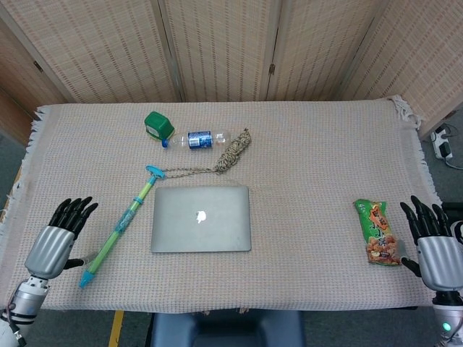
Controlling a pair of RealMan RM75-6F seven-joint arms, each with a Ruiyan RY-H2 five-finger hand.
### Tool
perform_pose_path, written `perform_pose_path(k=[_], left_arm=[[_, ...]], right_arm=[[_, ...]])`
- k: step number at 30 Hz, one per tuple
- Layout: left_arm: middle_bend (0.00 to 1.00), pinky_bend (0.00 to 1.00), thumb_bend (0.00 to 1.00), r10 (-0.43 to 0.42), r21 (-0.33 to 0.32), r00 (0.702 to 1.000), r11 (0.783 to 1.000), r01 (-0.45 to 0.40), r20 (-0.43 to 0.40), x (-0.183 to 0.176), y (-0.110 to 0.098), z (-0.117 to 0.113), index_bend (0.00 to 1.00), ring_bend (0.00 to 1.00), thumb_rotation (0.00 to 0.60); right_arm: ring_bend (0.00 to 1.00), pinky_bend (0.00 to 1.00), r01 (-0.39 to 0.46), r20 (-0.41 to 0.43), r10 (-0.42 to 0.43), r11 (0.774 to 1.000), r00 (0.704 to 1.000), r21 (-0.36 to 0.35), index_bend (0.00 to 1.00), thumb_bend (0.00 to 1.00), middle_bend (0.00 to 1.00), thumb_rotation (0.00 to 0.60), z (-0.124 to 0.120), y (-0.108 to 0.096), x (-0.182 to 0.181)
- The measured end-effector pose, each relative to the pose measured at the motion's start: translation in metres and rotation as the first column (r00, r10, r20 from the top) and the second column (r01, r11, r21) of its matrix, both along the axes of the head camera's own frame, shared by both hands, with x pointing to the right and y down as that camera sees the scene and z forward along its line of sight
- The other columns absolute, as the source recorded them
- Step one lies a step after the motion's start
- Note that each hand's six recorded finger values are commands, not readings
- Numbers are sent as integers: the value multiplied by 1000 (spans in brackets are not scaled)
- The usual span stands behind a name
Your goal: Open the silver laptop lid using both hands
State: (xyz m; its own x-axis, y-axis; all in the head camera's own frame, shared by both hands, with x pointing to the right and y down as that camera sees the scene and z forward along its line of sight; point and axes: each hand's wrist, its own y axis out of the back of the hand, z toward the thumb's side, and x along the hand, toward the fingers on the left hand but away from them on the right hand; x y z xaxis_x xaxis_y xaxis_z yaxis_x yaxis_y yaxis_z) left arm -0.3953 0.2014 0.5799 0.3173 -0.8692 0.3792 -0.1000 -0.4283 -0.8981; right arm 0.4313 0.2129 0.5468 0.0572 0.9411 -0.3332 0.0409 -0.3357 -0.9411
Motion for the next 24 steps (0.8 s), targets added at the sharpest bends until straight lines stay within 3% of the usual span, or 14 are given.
perform_pose_path(k=[8, 14, 17, 24], left_arm=[[61, 0, 99, 213, -24, 971, 976, -217, -110, 75, -20, 23, 11, 30, 600], [61, 0, 94, 332, -55, 931, 937, -344, -153, 134, -21, 50, 4, 31, 600], [61, 0, 90, 380, -75, 911, 916, -395, -164, 161, -18, 63, 0, 31, 600], [64, 0, 90, 418, -98, 894, 895, -436, -163, 202, -14, 84, 0, 31, 600]], right_arm=[[84, 0, 26, 2, -26, 1000, 1000, -5, 0, 519, 22, 600, 0, -5, -8], [83, 0, 32, 10, -32, 999, 999, -26, 0, 520, 22, 600, 3, -6, -11], [84, 0, 28, 11, -27, 999, 1000, -30, 0, 520, 22, 600, 4, -5, -10], [83, 0, 21, 20, -20, 999, 1000, -48, 0, 520, 22, 600, 9, -3, -7]])
